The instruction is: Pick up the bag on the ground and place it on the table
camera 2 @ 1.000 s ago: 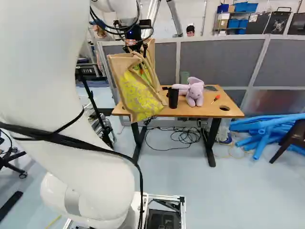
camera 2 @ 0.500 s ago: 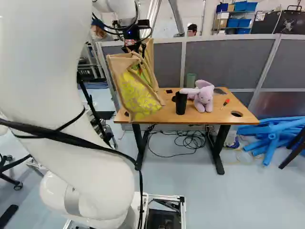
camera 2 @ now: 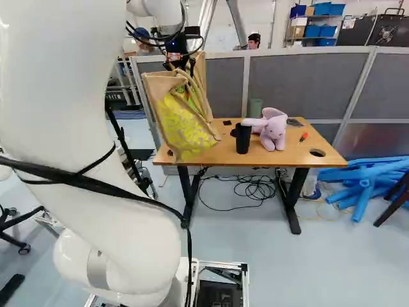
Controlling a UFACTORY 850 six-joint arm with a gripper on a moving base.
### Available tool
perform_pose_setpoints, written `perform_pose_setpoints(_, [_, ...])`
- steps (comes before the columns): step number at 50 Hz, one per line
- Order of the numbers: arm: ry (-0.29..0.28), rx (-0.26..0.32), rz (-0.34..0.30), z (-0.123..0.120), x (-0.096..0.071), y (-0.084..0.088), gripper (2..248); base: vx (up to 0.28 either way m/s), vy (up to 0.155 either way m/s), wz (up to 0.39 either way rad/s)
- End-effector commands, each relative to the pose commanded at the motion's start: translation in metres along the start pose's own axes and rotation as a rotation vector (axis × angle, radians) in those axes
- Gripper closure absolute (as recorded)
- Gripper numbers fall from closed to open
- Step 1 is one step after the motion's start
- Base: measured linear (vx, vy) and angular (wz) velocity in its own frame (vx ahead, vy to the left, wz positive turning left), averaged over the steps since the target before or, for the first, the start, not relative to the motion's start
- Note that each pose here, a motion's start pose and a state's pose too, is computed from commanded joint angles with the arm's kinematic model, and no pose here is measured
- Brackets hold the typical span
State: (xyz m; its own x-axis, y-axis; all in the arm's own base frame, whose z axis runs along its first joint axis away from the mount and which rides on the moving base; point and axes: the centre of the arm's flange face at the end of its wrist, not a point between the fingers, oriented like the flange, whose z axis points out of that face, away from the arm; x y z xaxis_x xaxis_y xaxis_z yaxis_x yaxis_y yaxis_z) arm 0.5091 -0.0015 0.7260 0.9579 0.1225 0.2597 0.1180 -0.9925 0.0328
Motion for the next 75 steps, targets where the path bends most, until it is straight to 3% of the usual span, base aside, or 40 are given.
perform_pose_setpoints(8, [0.000,0.000,-0.006,0.0000,0.0000,0.0000,228,0.000,0.000,0.000])
perform_pose_setpoints(15, [0.000,0.000,-0.058,0.0000,0.0000,0.0000,228,0.000,0.000,0.000])
perform_pose_setpoints(75, [0.000,0.000,-0.683,0.0000,0.0000,0.0000,228,0.000,0.000,0.000])
